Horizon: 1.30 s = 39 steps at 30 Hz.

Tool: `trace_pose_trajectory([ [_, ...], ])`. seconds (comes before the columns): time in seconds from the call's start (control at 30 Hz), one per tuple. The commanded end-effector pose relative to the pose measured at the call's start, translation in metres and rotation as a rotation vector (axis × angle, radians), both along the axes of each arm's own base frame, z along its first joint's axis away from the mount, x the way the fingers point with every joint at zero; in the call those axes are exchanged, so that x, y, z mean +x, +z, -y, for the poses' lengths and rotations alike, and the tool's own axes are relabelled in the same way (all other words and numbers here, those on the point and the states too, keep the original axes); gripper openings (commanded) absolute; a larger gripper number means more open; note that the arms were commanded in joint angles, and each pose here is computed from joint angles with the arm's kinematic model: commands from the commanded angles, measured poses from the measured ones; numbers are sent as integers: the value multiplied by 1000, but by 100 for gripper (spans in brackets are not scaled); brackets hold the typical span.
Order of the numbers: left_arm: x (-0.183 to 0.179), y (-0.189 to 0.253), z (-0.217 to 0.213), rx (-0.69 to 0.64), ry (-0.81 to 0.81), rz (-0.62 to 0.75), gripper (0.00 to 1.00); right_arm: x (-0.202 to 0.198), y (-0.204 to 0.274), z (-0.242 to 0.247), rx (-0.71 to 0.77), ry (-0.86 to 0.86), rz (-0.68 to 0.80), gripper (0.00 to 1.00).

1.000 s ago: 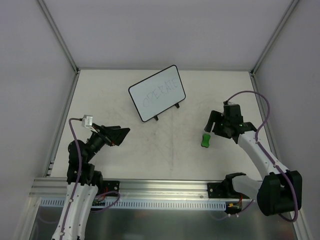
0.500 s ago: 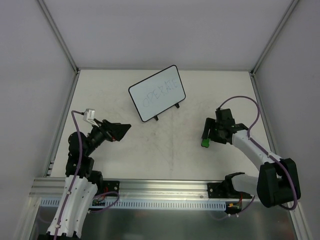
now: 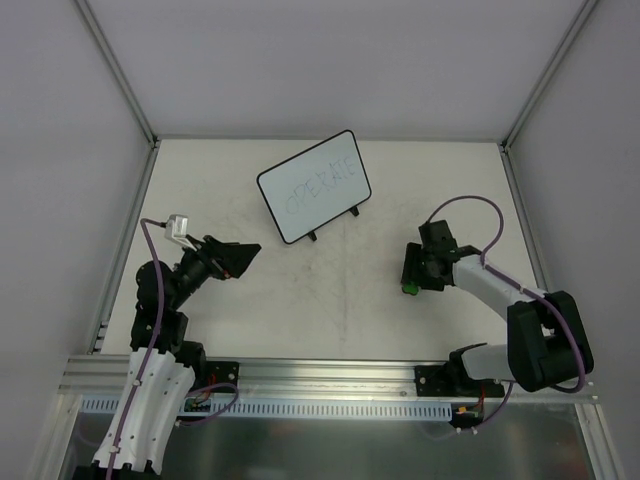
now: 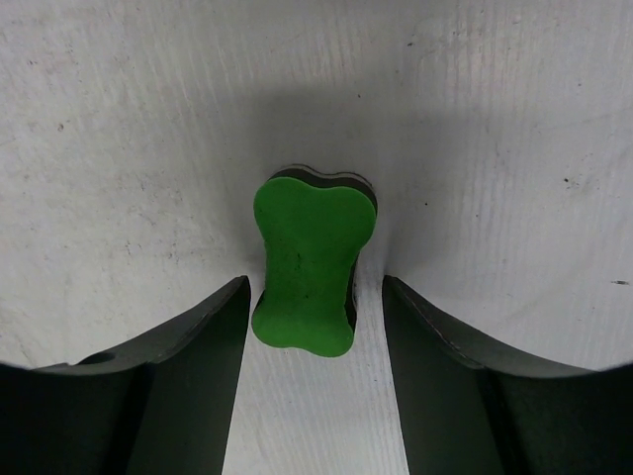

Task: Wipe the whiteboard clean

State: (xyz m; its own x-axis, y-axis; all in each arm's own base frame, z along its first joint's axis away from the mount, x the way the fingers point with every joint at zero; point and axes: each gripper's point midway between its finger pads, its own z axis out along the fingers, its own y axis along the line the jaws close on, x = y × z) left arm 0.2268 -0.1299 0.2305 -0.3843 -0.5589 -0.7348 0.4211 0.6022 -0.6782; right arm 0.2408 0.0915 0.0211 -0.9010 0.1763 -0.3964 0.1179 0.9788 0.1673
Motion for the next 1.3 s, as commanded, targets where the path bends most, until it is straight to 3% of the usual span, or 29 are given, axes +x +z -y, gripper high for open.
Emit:
trace_pose_trajectory([
  [0.0, 4, 25, -1, -1, 13, 81, 99, 18, 12, -3, -25, -12, 58, 59],
  [0.43, 8, 23, -2, 9, 17, 84, 99, 28, 22, -4, -72, -9, 83, 58],
  [0.6, 9, 18, -1, 10, 15, 75, 99, 30, 20, -4, -76, -25, 75, 48],
  [0.87, 11, 16, -1, 16, 12, 70, 99, 26, 19, -5, -91, -32, 74, 54],
  [0.97, 12, 15, -1, 17, 11, 70, 99, 26, 18, -5, -98, -32, 68, 49],
  [1.13, 13, 12, -1, 21, 15, 63, 99, 25, 11, -6, -104, -29, 45, 50],
  [1.2, 15, 9, -3, 20, 27, 58, 99, 26, 11, -7, -109, -29, 46, 41],
  [1.27, 16, 8, -3, 15, 32, 51, 99, 25, 9, -7, -111, -25, 39, 40],
])
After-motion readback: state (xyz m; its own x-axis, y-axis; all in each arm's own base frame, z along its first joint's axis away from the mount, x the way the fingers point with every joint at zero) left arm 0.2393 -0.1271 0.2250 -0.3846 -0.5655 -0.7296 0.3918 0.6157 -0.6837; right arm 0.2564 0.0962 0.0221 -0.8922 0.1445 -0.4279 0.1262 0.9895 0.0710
